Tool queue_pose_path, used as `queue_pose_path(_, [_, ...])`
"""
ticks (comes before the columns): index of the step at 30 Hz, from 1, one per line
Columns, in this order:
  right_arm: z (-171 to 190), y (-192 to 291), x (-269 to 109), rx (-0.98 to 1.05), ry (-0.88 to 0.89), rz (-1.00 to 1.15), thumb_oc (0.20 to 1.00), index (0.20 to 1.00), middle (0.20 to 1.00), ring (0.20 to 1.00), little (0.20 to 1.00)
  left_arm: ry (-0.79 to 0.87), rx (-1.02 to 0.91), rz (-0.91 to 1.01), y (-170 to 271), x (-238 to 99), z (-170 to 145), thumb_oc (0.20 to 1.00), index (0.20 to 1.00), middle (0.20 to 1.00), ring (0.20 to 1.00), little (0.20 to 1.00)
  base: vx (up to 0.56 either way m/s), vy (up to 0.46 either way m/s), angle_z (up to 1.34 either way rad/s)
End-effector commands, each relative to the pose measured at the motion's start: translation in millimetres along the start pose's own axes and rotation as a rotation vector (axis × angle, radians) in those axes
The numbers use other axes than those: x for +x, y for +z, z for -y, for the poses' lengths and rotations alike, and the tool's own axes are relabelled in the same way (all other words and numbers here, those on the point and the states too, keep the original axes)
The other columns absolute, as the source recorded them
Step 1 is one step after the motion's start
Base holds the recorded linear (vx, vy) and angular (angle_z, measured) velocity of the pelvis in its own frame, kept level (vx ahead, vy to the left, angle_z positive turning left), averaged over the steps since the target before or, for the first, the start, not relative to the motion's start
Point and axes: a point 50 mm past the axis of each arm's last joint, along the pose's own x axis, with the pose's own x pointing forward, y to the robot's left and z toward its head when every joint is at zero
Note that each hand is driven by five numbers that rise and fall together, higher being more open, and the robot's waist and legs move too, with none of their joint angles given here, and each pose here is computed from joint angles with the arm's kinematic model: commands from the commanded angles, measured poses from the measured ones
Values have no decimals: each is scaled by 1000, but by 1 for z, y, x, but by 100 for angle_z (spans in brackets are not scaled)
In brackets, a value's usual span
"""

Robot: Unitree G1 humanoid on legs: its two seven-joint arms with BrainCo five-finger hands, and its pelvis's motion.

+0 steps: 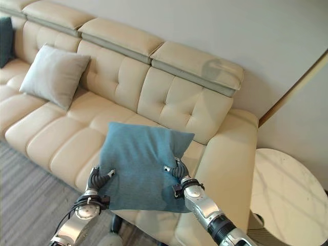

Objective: Pick up all the scattered cushions and arrange them neatly on the sofa.

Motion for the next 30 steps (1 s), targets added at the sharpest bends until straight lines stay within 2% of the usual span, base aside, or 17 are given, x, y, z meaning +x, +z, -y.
queue_pose_path(1, [-63, 63, 0, 63, 271, 269, 200, 200, 200, 200, 200, -146, -129, 280, 62, -3, 34, 200, 200, 200, 200, 200, 170, 323, -22])
queue_pose_path(8, [-65, 53, -2, 107, 262, 228, 200, 200, 200, 200, 200, -205, -87, 262, 56, -4, 37, 200, 200, 200, 200, 200, 123, 312, -19])
queue_pose_path(11, [-71, 55, -1, 124, 270, 231, 200, 200, 200, 200, 200, -185, -80, 259, 56, -1, 33, 200, 200, 200, 200, 200, 14, 219, -58])
queue_pose_path(12, [-86, 70, 0, 146, 297, 274, 200, 200, 200, 200, 200, -122, -100, 281, 62, 3, 26, 200, 200, 200, 200, 200, -35, 116, -133])
queue_pose_path(15, [-90, 79, 2, 147, 284, 306, 200, 200, 200, 200, 200, -90, -89, 313, 69, 5, 24, 200, 200, 200, 200, 200, 28, 122, -152])
queue_pose_path(19, [-89, 92, 4, 165, 252, 343, 200, 200, 200, 200, 200, -69, -86, 363, 84, 10, 27, 200, 200, 200, 200, 200, 50, 67, -24])
queue_pose_path(24, [-86, 146, 8, 166, 194, 501, 200, 200, 200, 200, 200, 4, -101, 566, 149, 27, 34, 200, 200, 200, 200, 200, -90, 3, -8])
queue_pose_path(25, [-83, 163, 9, 147, 175, 553, 200, 200, 200, 200, 200, 21, -124, 602, 162, 29, 34, 200, 200, 200, 200, 200, -207, -15, 2])
queue_pose_path(26, [-84, 198, 5, 121, 149, 667, 200, 200, 200, 200, 200, 80, -131, 702, 198, 35, 33, 200, 200, 200, 200, 200, -154, -6, 3])
queue_pose_path(27, [-83, 199, 5, 121, 148, 670, 200, 200, 200, 200, 200, 80, -131, 705, 199, 35, 34, 200, 200, 200, 200, 200, -153, -15, -2])
queue_pose_path(30, [-85, 261, -8, 55, 96, 881, 200, 200, 200, 200, 200, 122, -157, 875, 264, 35, 36, 200, 200, 200, 200, 200, -106, -55, -2])
